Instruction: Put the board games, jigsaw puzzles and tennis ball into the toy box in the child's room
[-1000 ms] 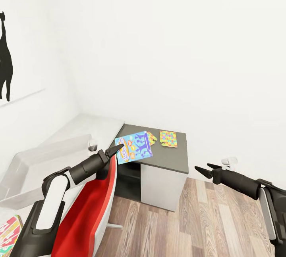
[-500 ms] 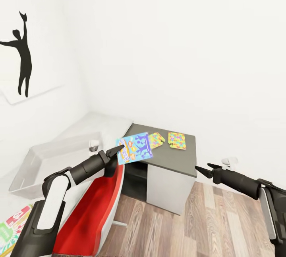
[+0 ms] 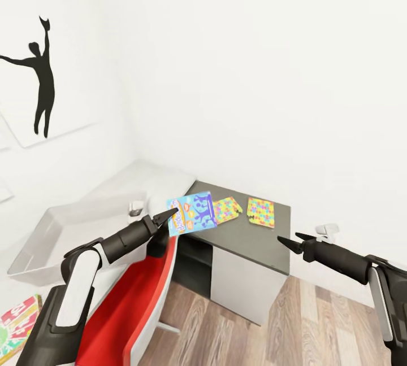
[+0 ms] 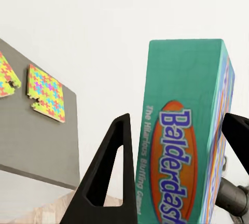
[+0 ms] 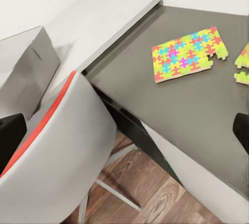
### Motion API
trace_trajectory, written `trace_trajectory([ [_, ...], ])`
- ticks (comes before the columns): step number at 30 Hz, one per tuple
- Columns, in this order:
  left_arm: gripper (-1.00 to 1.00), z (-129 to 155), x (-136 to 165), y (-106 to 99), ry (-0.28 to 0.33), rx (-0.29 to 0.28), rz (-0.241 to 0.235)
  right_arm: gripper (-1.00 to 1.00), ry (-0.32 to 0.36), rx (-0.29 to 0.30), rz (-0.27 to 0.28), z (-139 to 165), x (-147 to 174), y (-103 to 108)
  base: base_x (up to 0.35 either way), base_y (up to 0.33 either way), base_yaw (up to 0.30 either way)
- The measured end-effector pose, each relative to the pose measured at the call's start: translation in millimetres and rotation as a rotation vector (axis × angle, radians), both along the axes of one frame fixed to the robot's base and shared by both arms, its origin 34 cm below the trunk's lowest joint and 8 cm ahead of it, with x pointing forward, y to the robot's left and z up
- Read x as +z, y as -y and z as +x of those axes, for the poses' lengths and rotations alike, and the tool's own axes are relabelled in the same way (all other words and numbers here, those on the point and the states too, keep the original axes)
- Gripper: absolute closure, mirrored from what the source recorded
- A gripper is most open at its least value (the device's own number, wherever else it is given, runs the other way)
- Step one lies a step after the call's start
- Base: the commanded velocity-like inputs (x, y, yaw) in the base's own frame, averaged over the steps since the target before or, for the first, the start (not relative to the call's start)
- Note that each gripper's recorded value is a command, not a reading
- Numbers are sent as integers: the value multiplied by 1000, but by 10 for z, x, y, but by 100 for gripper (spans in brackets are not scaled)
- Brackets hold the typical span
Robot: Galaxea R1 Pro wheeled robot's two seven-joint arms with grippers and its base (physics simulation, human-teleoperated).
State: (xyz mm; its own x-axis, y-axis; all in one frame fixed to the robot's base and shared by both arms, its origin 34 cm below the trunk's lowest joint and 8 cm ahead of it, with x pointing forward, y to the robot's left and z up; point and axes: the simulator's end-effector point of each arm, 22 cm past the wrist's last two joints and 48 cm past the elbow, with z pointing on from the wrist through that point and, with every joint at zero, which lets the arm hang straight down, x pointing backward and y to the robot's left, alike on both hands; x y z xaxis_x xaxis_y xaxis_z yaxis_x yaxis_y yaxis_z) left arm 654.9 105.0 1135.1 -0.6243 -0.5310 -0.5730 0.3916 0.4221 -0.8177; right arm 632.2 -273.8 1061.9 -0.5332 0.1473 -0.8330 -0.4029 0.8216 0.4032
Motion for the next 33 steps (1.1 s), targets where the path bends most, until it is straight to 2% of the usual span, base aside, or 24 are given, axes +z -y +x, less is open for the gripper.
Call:
trace_trajectory([
  [16, 100, 1, -9, 13, 0, 0, 5, -100, 3, 0, 0, 1, 5, 2, 280, -153, 13],
  [20, 100, -8, -2, 36, 0, -7, 0, -100, 2, 0, -1, 3, 3, 3, 122, -55, 1],
  [23, 100, -50, -5, 163, 2, -40, 9, -100, 1, -1, -4, 7, 5, 20, 43, -20, 0],
  [33, 100, -66, -10, 208, 3, -51, 15, -100, -1, 2, -2, -1, 6, 22, 12, -5, 0],
])
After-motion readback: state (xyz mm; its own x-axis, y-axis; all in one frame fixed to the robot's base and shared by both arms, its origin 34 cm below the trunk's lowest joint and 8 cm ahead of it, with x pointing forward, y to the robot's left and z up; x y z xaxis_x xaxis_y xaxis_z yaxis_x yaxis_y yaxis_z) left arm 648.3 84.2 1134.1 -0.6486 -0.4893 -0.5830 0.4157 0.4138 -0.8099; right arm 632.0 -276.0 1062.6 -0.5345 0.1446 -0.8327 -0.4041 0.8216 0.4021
